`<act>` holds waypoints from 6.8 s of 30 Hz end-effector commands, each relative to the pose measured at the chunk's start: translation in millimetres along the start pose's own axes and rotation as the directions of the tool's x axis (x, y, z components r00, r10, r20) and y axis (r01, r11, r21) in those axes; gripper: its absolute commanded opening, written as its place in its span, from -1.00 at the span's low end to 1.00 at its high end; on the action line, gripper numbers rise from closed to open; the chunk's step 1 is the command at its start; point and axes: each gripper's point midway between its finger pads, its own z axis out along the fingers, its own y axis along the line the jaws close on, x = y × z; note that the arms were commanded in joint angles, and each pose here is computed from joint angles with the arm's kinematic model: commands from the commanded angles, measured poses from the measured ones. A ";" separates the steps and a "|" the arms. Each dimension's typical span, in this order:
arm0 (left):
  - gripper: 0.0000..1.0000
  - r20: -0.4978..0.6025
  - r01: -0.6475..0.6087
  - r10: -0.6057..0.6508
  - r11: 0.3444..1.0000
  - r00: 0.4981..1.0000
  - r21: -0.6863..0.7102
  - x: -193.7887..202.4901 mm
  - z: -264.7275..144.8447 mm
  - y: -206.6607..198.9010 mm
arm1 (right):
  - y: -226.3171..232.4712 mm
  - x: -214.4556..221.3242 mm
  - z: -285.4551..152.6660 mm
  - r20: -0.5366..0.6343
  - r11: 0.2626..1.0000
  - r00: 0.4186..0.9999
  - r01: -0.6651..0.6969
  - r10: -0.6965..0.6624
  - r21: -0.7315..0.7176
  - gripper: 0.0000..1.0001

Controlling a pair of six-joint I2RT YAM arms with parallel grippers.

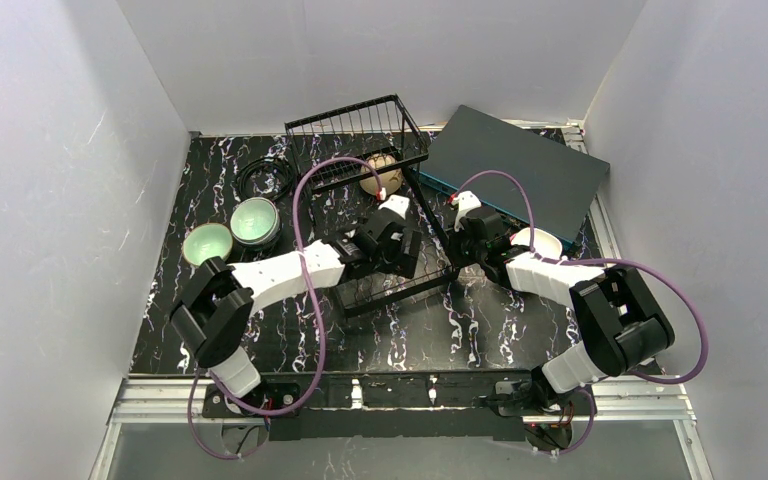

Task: Unload the bowls from the dish rack
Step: Move the bowl to the dish rack, then pick up the bowl from the dish rack, then place the bowl with the bowl.

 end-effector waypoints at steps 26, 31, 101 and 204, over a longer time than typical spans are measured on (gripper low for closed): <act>0.96 0.407 0.185 -0.096 0.965 0.908 -0.184 -66.1 25.7 83.1 | 25.3 40.7 1.9 -0.130 0.986 0.985 -0.128 0.114 -0.109 -0.97; 0.94 0.378 0.200 -0.148 0.975 0.914 -0.101 -55.1 31.1 66.4 | 25.2 41.2 1.8 -0.131 0.985 0.985 -0.131 0.116 -0.110 -0.97; 0.96 0.014 0.647 -0.650 0.759 0.760 0.068 28.9 60.3 10.9 | 26.4 58.8 9.7 -0.195 0.982 0.972 -0.156 0.133 -0.108 -0.97; -0.75 0.638 -0.774 0.547 0.620 0.542 0.127 -74.9 -138.7 -12.9 | 108.3 -84.8 -145.3 0.117 0.829 0.982 0.186 -0.146 -0.528 0.97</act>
